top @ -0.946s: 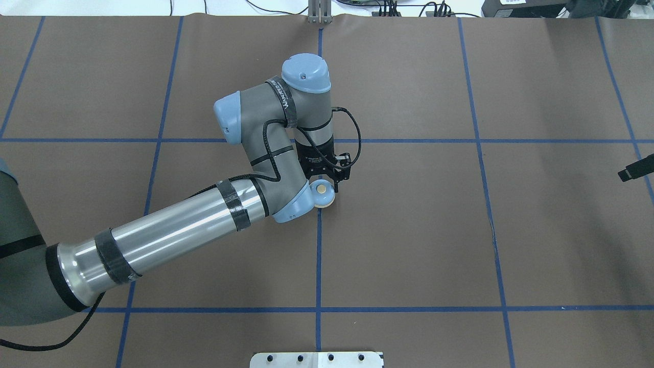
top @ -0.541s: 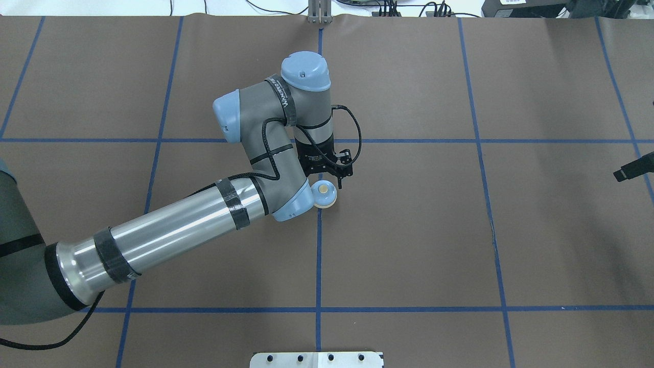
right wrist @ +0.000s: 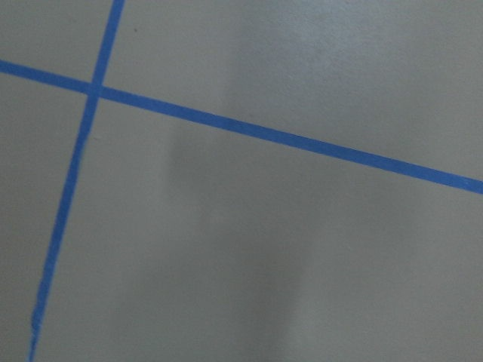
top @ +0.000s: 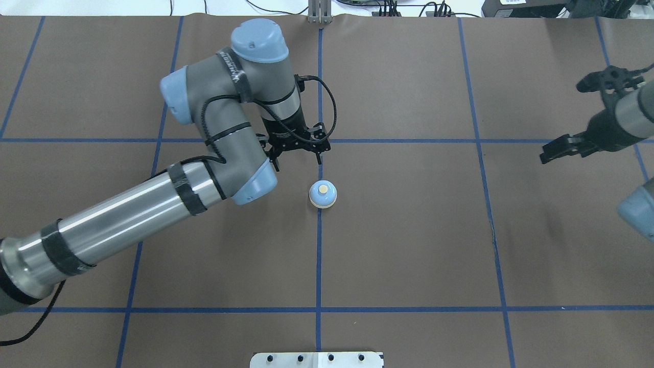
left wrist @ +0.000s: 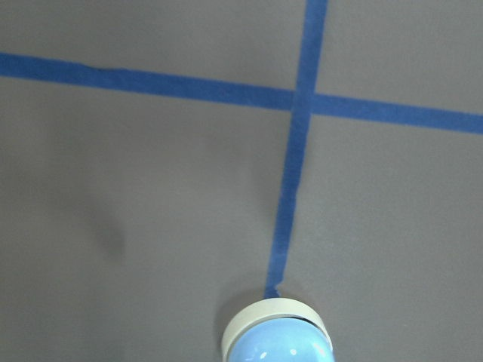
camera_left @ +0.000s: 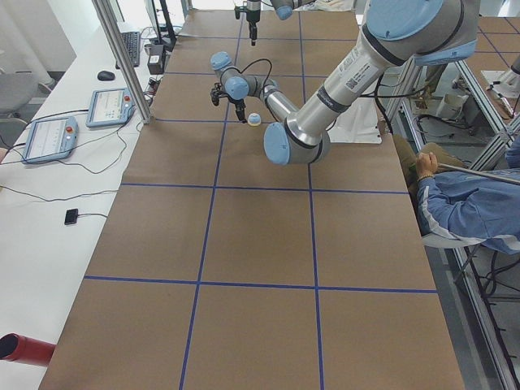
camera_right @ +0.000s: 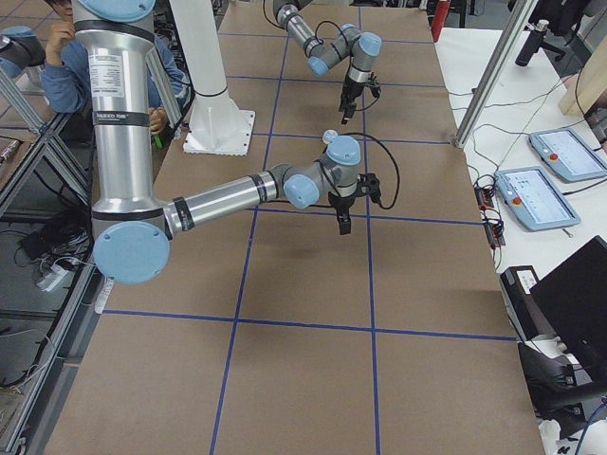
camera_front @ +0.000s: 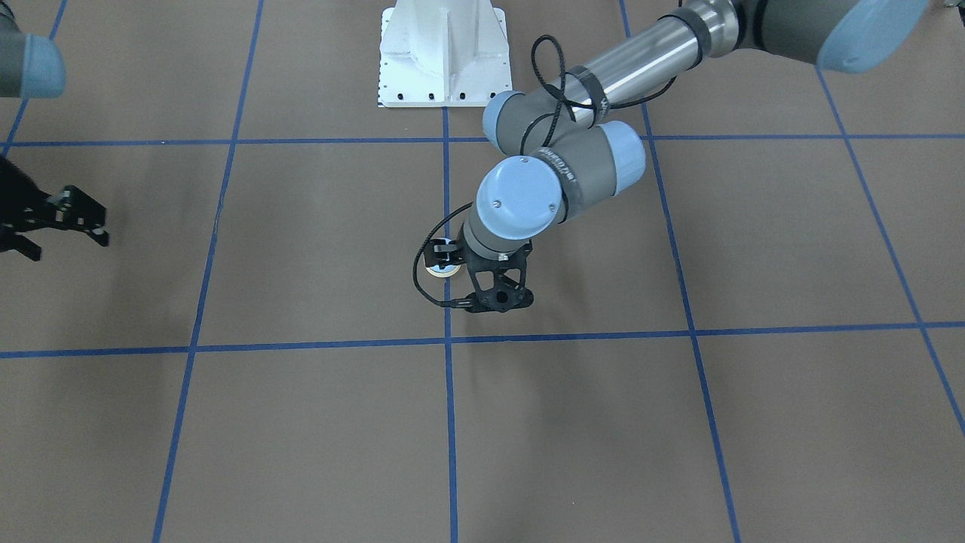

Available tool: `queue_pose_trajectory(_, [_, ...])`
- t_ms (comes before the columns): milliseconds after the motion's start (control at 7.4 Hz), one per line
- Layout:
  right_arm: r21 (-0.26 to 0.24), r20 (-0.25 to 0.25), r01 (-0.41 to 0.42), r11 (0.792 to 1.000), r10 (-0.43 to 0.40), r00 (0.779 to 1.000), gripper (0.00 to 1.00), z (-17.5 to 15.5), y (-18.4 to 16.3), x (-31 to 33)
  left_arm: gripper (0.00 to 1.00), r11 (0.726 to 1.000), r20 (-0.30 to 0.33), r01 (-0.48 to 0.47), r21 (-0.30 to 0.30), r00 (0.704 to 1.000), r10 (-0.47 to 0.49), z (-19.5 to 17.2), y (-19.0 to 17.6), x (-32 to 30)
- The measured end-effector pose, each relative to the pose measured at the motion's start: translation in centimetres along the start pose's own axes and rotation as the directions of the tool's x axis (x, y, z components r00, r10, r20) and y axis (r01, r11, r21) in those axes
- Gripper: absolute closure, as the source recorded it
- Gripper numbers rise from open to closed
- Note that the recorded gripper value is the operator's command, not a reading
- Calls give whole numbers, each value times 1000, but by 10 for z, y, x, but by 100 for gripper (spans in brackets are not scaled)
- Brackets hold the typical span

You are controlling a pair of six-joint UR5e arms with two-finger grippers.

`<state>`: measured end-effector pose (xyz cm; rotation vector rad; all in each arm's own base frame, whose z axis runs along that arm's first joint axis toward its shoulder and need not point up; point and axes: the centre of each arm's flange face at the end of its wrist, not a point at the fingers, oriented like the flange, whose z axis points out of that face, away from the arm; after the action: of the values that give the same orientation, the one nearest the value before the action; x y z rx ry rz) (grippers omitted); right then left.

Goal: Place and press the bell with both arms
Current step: 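Withdraw the left gripper from the bell while the right arm reaches over it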

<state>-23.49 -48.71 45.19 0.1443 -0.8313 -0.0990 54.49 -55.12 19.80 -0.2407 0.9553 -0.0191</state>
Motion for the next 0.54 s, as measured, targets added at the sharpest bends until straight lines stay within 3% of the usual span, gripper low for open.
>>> queue_pose_trajectory(135, [14, 21, -49, 999, 49, 999, 14, 15, -6, -74, 1, 1000, -19, -10, 20, 1000, 11, -18, 0, -39])
queue_pose_trajectory(405, [32, 75, -162, 986, 159, 984, 100, 42, 4, -232, 1, 997, -32, -66, 32, 997, 67, -46, -9, -124])
queue_pose_trajectory(541, [19, 84, -220, 975, 217, 972, 100, 46, 6, -295, 1, 995, -25, -94, 39, 995, 95, -55, -15, -163])
